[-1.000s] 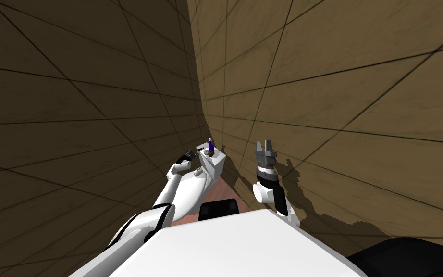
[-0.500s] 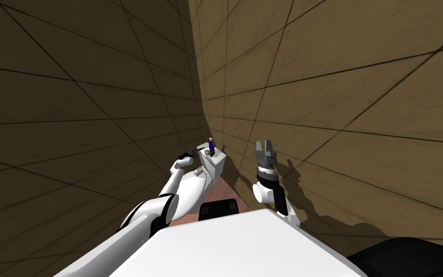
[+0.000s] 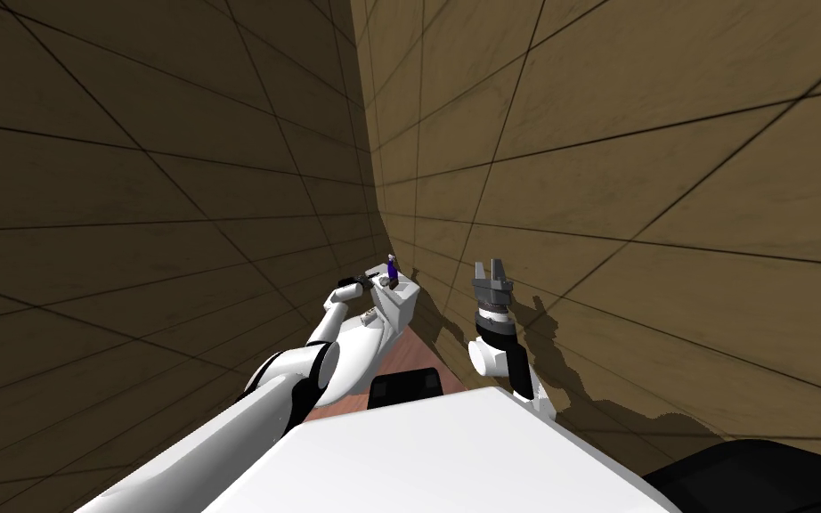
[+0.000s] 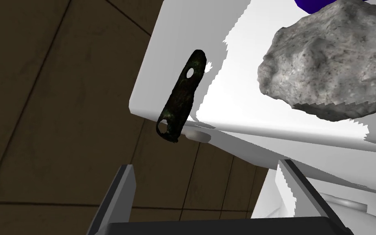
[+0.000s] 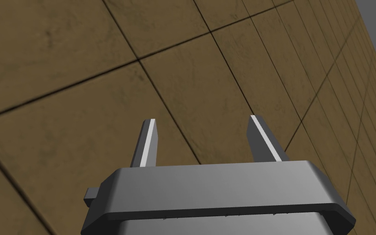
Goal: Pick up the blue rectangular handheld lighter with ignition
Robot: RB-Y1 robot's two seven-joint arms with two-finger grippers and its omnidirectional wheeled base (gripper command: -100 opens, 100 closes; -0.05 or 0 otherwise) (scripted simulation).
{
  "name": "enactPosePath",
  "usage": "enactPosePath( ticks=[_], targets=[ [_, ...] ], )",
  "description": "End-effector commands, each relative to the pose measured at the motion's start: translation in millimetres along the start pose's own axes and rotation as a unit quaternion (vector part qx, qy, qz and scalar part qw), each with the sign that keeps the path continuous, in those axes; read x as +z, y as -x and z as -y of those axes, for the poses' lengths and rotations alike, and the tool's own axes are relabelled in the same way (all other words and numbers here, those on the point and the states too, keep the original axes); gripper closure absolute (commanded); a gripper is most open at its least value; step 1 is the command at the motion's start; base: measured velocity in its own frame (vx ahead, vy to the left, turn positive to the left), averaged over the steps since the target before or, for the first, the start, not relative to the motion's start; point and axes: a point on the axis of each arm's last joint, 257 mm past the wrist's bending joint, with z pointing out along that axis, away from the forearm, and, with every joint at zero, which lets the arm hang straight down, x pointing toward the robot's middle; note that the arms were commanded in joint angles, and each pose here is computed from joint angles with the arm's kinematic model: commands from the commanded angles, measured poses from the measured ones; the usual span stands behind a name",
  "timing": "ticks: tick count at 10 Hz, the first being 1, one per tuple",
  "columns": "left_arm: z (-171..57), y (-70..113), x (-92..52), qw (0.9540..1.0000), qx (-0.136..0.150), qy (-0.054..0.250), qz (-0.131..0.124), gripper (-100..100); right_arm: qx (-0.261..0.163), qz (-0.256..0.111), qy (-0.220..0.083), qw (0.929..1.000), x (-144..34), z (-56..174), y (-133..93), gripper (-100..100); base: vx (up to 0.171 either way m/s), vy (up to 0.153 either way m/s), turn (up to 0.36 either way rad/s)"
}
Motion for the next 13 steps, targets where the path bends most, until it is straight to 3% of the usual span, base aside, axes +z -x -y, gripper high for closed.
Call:
enactPosePath(
  ticks=[1,2,3,4,5,7,8,10,11,13],
  targets=[
    [-11,7.3,3.2,0.9999,-0.005,0.012,0.008,-100,0.000,0.000,0.000,1.0000,0.0,0,0,0,0.000,0.000,0.000],
    [-25,-3.1,7.4,0.9989,-0.026,0.038,0.009,-100,0.000,0.000,0.000,1.0000,0.0,0,0,0,-0.005,0.002,-0.003],
    [-25,-3.1,7.4,0.9989,-0.026,0.038,0.009,-100,0.000,0.000,0.000,1.0000,0.0,0,0,0,0.000,0.000,0.000],
    [-34,-19.1,9.3,0.9972,-0.046,0.060,0.006,-100,0.000,0.000,0.000,1.0000,0.0,0,0,0,-0.006,0.004,-0.007],
    [-39,-14.5,10.1,0.9968,-0.046,0.064,0.011,-100,0.000,0.000,0.000,1.0000,0.0,0,0,0,0.000,0.000,0.000],
    [-59,-39.0,11.1,0.9909,-0.082,0.107,0.008,-100,0.000,0.000,0.000,1.0000,0.0,0,0,0,-0.007,0.005,-0.016],
    [-64,-38.0,11.9,0.9902,-0.082,0.112,0.012,-100,0.000,0.000,0.000,1.0000,0.0,0,0,0,-0.006,0.004,-0.013],
    [-78,-64.4,9.4,0.9826,-0.111,0.149,0.009,-100,0.000,0.000,0.000,1.0000,0.0,0,0,0,-0.006,0.004,-0.020],
    [-82,-60.4,9.7,0.9818,-0.112,0.153,0.014,-100,0.000,0.000,0.000,1.0000,0.0,0,0,0,0.000,0.000,0.000],
    [-94,-80.6,5.3,0.9729,-0.136,0.186,0.015,-100,0.000,0.000,0.000,1.0000,0.0,0,0,0,-0.002,0.006,-0.017]
  ],
)
